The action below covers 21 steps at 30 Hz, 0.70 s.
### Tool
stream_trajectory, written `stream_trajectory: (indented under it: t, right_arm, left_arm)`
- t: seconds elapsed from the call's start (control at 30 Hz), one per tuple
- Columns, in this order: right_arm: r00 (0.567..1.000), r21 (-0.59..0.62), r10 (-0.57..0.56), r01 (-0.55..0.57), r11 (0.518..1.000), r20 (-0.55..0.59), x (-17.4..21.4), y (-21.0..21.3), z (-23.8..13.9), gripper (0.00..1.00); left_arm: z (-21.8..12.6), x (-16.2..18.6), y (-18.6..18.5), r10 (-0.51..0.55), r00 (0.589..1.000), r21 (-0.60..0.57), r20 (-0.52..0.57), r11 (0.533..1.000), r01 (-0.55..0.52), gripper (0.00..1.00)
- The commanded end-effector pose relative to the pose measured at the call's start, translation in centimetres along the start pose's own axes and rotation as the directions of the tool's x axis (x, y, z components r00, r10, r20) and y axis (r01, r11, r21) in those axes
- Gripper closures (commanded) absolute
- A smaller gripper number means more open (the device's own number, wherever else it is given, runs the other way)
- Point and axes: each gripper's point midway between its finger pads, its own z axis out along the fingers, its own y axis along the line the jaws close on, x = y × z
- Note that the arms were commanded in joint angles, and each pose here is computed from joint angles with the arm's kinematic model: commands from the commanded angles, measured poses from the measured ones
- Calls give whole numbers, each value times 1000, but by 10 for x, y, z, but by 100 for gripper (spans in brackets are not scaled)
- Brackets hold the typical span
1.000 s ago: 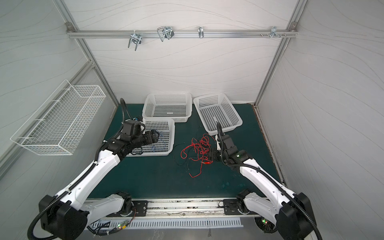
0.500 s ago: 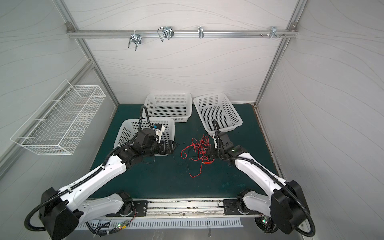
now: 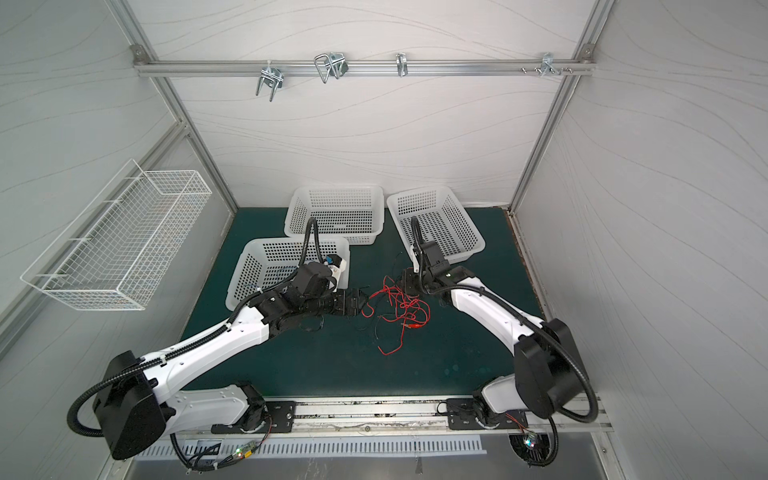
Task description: Untangle the cables
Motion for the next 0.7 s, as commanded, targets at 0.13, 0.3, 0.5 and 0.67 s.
stream_trajectory:
  t: [0.13, 0.3, 0.5, 0.67]
  right_arm:
    - [1000, 3, -13, 13, 1000, 25, -33, 6, 44, 51]
    - [1000, 7, -14, 14, 1000, -6, -43, 9, 76, 53]
    - [998, 4, -9, 9, 1000, -59, -45, 8, 106, 73]
    - [999, -21, -21, 21, 1000, -32, -55, 17, 97, 100]
  left_arm:
    - [-9, -16, -6, -1, 998, -10, 69, 1000, 2, 1]
    - [-14, -12, 1, -12, 997, -34, 73, 999, 15, 1]
    - [-18, -10, 5, -19, 996, -46, 85, 999, 23, 1]
    - [-20, -11, 6, -14, 996, -50, 89, 999, 18, 1]
